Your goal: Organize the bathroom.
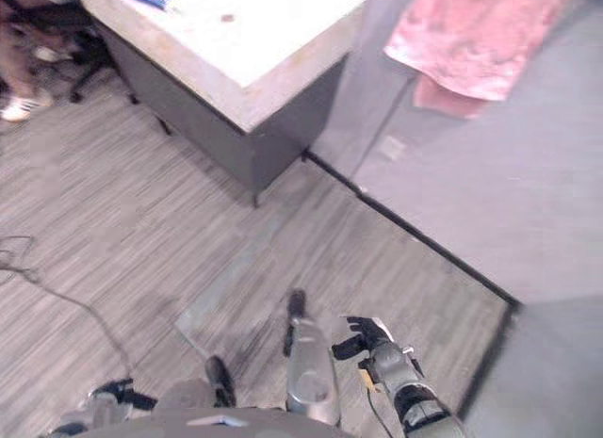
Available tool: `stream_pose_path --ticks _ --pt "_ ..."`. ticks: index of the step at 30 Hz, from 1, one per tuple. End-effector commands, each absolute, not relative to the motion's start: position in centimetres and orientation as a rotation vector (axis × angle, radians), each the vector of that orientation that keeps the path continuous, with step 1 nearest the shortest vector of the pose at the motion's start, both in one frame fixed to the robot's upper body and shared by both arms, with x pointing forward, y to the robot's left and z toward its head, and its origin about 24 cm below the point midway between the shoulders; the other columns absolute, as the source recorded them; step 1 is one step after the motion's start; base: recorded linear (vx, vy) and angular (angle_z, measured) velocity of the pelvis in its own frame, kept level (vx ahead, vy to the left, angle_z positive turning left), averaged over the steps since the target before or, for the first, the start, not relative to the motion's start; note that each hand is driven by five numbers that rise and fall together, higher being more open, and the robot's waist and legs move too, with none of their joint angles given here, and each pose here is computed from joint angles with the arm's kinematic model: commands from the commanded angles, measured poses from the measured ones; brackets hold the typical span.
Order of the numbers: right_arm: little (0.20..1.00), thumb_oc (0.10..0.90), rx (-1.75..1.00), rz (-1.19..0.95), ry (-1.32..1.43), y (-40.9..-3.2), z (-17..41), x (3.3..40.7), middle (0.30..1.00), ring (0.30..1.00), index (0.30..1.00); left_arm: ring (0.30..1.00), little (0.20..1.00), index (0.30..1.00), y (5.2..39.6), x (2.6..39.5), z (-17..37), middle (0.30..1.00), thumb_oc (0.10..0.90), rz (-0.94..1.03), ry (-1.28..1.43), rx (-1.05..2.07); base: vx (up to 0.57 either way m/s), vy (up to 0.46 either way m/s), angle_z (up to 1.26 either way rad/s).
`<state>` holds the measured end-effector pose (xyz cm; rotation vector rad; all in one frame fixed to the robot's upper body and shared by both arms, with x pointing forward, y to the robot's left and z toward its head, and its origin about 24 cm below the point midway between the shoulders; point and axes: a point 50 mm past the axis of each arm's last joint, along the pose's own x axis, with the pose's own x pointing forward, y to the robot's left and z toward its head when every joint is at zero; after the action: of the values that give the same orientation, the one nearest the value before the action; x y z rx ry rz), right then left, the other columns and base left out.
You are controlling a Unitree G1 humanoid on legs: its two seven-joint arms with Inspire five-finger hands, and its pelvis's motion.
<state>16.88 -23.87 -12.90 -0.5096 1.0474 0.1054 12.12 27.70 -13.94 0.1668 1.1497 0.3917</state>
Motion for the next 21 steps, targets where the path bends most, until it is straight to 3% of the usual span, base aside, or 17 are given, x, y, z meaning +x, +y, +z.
stream_pose_path --ticks 1,7,17,21 --pt "0.9 0.8 -0.637 0.105 0.988 -26.2 -11.5 18.1 0.9 0.9 0.9 0.9 0.9 0.9 26.8 15.0 -13.0 0.9 0.8 0.37 1.013 0.131 0.32 -0.169 -0.1" --pt "0.9 0.8 -0.599 0.019 1.006 -27.5 -11.4 17.6 0.9 0.9 0.9 0.9 0.9 0.9 25.8 15.1 -13.3 0.9 0.8 0.351 1.021 0.09 0.24 -0.074 -0.13" --pt "0.9 0.8 -0.494 -0.079 1.008 -27.2 -12.0 16.9 0.9 0.9 0.9 0.9 0.9 0.9 25.8 12.7 -14.2 0.9 0.8 0.397 1.074 0.079 0.29 0.148 -0.4" --pt "0.9 0.8 -0.476 -0.092 1.009 -26.6 -12.0 17.2 0.9 0.9 0.9 0.9 0.9 0.9 26.6 11.7 -14.3 0.9 0.8 0.457 1.117 0.117 0.3 0.308 -1.0"
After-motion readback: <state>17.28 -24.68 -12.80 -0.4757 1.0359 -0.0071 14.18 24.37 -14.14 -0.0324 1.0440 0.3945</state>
